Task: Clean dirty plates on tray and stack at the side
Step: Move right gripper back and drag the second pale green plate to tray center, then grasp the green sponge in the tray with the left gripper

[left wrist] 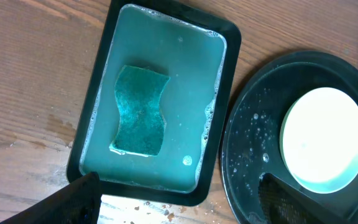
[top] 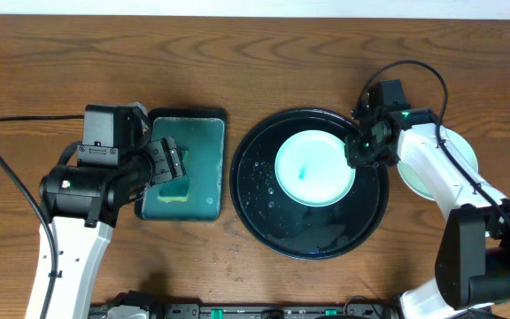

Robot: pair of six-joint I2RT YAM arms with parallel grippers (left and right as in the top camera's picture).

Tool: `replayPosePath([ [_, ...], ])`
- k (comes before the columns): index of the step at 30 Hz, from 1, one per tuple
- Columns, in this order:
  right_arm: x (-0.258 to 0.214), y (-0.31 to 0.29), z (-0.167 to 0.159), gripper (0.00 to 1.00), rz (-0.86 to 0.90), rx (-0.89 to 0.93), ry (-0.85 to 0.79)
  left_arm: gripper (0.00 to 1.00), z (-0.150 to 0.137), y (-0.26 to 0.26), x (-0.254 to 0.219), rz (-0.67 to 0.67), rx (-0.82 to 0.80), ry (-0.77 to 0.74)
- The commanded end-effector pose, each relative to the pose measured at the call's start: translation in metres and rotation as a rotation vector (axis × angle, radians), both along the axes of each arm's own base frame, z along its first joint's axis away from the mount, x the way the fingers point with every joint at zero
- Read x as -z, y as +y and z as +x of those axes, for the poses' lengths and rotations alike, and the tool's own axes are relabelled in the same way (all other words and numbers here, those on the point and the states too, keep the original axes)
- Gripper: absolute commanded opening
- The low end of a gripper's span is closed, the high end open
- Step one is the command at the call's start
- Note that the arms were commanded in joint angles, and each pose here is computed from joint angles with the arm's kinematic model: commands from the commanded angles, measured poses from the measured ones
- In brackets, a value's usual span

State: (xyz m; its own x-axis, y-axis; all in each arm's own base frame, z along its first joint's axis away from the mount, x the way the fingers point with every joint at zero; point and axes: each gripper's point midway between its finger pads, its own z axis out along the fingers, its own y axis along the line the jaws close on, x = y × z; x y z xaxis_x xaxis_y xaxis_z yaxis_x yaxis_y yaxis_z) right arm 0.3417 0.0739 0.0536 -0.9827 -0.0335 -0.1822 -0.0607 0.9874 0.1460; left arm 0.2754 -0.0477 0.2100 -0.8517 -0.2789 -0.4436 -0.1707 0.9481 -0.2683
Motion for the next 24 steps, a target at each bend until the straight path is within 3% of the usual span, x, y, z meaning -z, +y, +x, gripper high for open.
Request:
replayPosePath([
  [1, -0.022, 0.016, 0.006, 0.28, 0.071, -0.044, -0.071, 0.81, 0.001, 0.001, -0.004, 0.0, 0.001, -0.01],
  [8, -0.073, 0.024, 0.003, 0.29, 0.141, -0.061, -0.199, 0.82, 0.006, 0.0, 0.008, 0.002, -0.007, 0.019],
  [13, -0.08, 0.027, -0.007, 0.3, 0.141, -0.074, -0.189, 0.77, 0.01, 0.019, 0.062, 0.116, -0.056, 0.145],
  [19, -0.075, 0.031, -0.017, 0.3, 0.138, -0.084, -0.151, 0.5, 0.025, 0.023, 0.142, 0.162, -0.058, 0.305],
  [24, -0.074, 0.036, -0.021, 0.3, 0.138, -0.097, -0.138, 0.46, 0.042, 0.021, 0.192, 0.171, -0.053, 0.368],
])
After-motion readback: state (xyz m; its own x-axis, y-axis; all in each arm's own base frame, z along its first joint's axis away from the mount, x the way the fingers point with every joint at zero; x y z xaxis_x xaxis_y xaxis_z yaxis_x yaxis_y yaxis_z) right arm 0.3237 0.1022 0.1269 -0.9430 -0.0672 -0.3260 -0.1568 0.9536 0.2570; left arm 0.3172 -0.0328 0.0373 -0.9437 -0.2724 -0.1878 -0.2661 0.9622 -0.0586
